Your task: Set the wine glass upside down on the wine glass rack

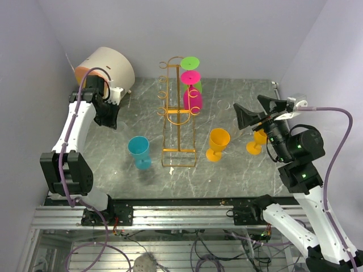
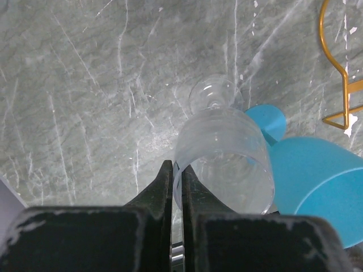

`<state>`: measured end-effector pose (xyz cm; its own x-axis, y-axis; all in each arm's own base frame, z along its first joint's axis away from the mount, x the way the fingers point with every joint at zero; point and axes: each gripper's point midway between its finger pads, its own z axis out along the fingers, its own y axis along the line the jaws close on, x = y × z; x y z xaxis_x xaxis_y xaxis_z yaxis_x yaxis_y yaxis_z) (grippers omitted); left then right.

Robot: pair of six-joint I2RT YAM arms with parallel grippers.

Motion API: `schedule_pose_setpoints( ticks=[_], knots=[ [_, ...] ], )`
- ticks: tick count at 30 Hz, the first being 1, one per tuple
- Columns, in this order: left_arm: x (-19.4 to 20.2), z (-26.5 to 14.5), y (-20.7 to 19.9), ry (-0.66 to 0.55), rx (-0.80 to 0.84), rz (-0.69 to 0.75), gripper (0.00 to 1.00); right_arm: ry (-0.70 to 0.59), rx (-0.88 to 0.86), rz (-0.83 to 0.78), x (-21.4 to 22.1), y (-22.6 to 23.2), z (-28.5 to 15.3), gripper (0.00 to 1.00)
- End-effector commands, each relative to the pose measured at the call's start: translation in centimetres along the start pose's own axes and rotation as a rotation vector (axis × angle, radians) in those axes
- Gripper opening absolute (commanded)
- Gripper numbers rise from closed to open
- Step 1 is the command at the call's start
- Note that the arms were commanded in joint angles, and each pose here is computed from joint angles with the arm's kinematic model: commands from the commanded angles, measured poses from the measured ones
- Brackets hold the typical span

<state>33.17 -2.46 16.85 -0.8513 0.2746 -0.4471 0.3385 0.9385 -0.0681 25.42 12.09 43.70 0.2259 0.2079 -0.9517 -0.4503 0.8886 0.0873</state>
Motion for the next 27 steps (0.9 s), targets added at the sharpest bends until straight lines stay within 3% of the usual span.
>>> schedule_pose_setpoints(
  ticks=[1,6,9,15,24,27],
  knots=[
    [-2.8,-5.1,-0.7,-0.119,-0.074,0.086,0.07,0.020,-0.100,0.076,-0.7,2.1,0.5,1.00],
    [-6.3,-14.5,-0.3,-0.367,-0.222,0.139,0.07,0.014,-0.283,0.216,-4.4,6.0,3.5,1.00],
    [-8.4,-21.7,-0.7,-0.606,-0.323,0.161,0.07,0.131,-0.413,0.371,-5.2,9.0,6.9,1.00],
    [-10.3,-32.2,-2.9,-1.077,-0.423,0.235,0.07,0.172,-0.456,0.735,-4.0,10.7,12.3,1.00],
    [-8.8,-38.9,-6.8,-1.567,-0.491,0.438,0.07,0.349,-0.686,1.131,-2.0,23.5,15.2,1.00],
    [-7.7,-39.5,-7.9,-1.693,-0.487,0.473,0.07,0.331,-0.767,1.318,-2.6,25.6,15.5,1.00]
  ],
)
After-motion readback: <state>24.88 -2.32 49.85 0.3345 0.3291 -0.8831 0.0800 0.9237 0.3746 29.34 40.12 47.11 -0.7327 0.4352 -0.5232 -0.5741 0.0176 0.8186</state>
